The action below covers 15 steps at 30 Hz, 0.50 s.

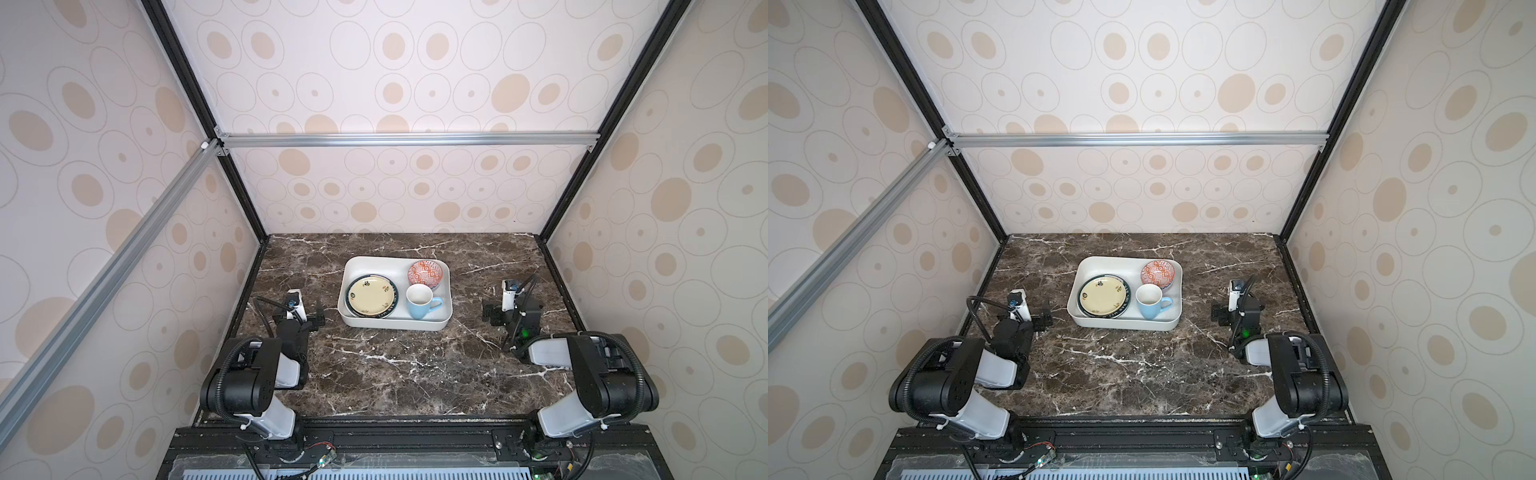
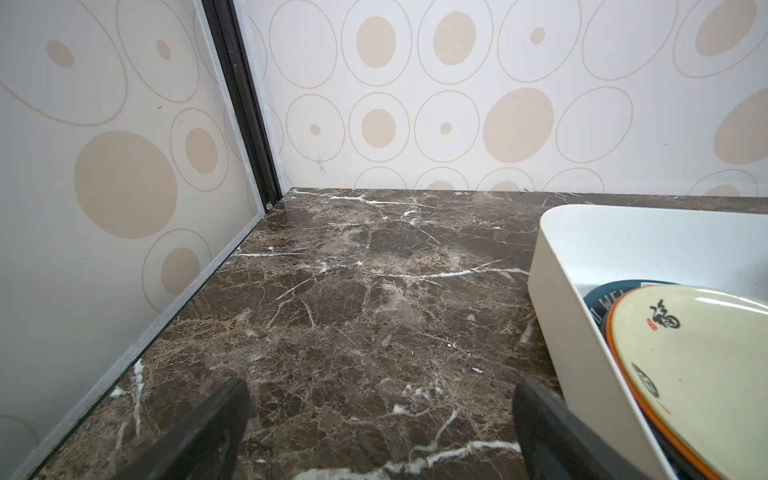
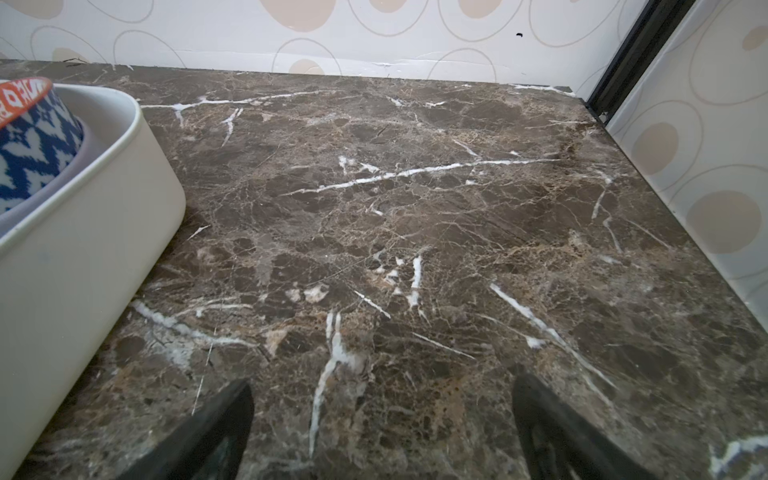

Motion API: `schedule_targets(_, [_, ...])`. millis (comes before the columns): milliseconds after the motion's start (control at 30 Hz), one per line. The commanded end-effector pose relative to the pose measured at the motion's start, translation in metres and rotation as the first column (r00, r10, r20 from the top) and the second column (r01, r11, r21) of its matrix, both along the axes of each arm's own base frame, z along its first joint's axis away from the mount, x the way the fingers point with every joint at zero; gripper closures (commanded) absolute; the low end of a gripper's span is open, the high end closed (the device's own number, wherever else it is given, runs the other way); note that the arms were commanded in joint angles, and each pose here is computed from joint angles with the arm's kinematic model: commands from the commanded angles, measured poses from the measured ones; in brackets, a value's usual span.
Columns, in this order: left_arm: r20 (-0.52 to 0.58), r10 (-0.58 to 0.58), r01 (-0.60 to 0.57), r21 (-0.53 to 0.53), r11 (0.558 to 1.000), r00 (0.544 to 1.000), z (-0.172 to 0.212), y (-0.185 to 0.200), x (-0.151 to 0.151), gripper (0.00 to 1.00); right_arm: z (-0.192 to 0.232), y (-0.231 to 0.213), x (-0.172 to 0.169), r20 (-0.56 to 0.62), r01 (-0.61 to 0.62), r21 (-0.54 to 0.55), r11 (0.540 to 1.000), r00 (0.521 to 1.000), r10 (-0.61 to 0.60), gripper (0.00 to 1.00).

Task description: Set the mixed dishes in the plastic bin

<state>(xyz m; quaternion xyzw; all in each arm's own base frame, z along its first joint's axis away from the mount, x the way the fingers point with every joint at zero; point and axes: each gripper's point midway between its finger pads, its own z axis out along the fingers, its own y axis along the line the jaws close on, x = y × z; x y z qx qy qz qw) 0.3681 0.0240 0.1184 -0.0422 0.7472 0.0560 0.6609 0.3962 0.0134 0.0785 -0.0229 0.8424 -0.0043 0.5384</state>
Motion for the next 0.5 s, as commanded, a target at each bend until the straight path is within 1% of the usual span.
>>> schedule_targets(0, [0.043,-0.008,0.008,0.012,1.000,0.999,0.0131,-0.0007,0.0062,0.01,0.0048,-0.0011,0.0016,0.013,0.000,0.001,1.000,1.000,0.000,0.00])
schedule_targets(467, [0.042,-0.009,0.009,0.012,1.000,0.999,0.0127,-0.0011,0.0063,0.01,0.0055,-0.0009,0.0019,0.012,-0.002,0.001,1.000,1.000,0.002,0.00])
